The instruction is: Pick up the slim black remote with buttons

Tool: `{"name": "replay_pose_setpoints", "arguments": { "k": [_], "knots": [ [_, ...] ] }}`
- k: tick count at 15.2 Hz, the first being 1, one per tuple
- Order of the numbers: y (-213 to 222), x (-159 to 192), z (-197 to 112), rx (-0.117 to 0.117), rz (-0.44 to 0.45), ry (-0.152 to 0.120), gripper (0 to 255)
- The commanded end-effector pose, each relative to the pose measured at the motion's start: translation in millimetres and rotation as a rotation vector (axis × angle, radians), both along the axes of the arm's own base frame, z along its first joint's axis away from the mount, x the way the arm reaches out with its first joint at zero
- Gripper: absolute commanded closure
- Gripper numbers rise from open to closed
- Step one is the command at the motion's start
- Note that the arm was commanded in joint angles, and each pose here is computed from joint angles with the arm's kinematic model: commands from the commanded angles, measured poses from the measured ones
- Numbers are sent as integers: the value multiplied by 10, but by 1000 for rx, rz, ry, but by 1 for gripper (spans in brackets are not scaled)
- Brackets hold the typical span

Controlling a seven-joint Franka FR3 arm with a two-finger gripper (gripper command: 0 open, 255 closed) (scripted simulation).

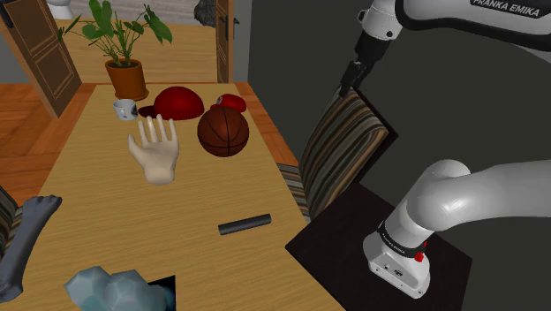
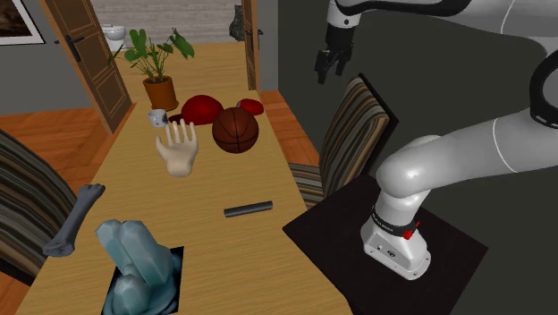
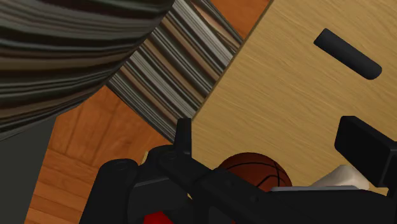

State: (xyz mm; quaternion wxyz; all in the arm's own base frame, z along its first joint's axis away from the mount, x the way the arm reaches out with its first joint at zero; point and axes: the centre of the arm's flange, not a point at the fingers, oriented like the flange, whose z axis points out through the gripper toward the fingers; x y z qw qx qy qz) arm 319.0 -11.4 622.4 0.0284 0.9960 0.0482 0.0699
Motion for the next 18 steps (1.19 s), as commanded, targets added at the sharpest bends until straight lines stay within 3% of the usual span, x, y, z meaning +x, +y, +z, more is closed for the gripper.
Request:
{"name": "replay_pose_setpoints", "arguments": {
  "k": [1,18],
  "knots": [
    [0,0,0,0,0,0,0],
    [1260,781,-1668,-35,387,40,0]
  ]
}}
